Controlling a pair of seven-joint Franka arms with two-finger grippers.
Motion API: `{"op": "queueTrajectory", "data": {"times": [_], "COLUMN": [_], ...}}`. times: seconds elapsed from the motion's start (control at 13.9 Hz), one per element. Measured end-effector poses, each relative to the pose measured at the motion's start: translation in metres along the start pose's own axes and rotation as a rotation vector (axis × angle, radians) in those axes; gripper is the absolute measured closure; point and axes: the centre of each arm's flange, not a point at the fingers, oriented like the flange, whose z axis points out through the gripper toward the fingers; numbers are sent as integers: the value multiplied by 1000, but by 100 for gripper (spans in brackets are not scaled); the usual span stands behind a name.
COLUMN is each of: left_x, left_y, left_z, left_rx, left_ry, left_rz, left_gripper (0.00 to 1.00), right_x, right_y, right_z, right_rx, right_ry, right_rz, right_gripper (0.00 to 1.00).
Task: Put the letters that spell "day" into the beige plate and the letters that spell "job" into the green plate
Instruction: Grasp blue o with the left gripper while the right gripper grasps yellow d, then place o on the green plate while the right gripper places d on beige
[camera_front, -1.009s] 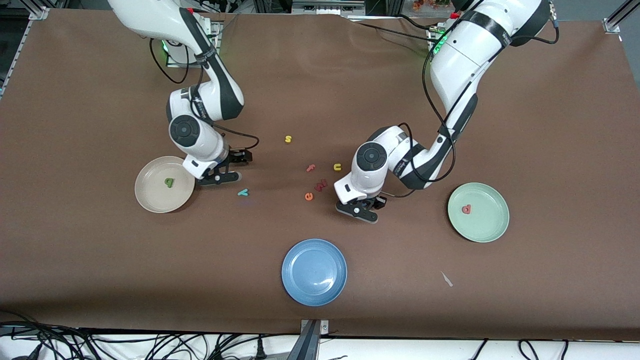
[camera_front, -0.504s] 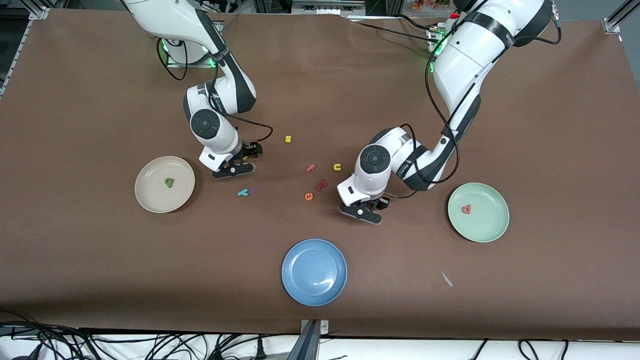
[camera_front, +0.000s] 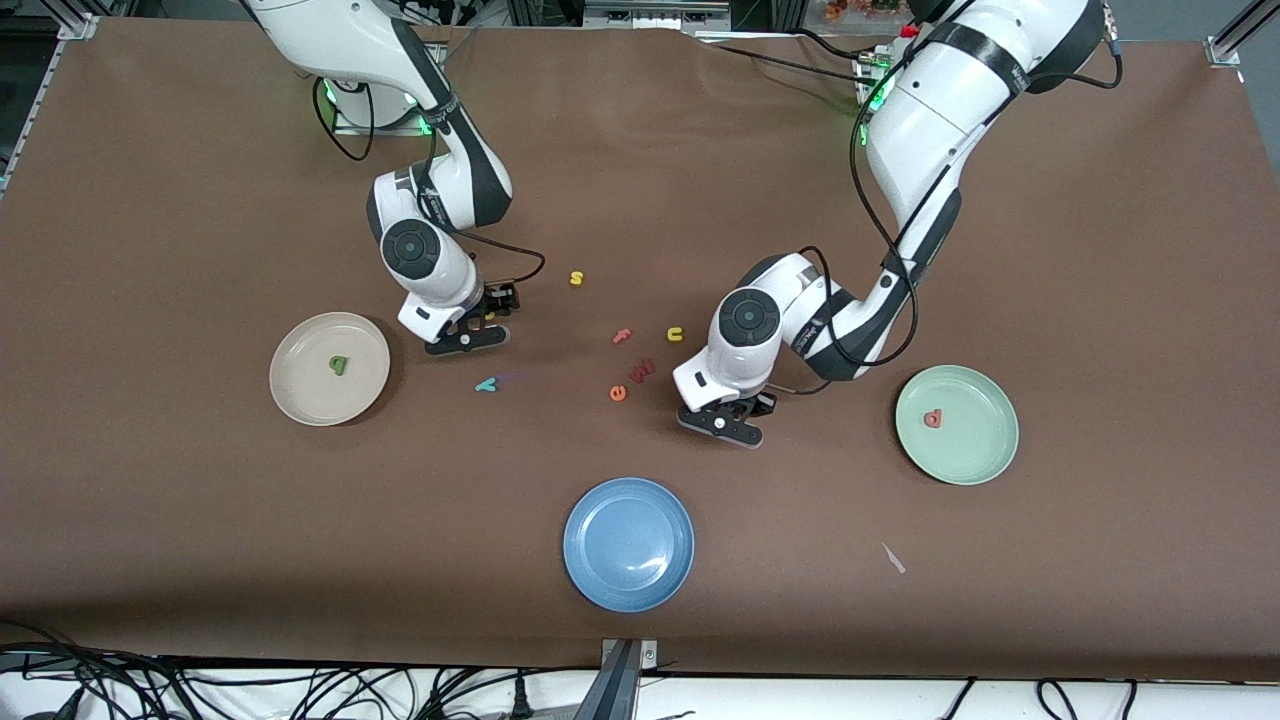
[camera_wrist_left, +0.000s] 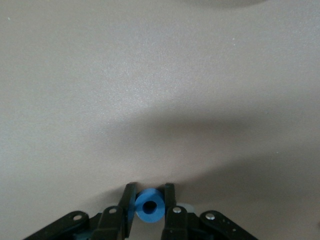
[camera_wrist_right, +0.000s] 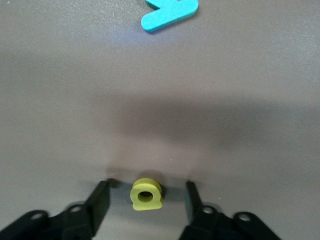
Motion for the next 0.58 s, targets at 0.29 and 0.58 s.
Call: {"op": "queueTrajectory", "data": {"times": [0.29, 0.58], "left_x": [0, 3], "left_y": [-1, -30], "left_z": [0, -14], "left_rx": [3, 45], "left_ry": [-6, -57], "left_rz": [-1, -34], "left_gripper": [75, 75], "right_x": [0, 1], "right_y": [0, 2], "right_z": [0, -1], "right_rx": [0, 0], "right_ry": [0, 2], "right_rz": [0, 4], "right_gripper": [49, 65]}}
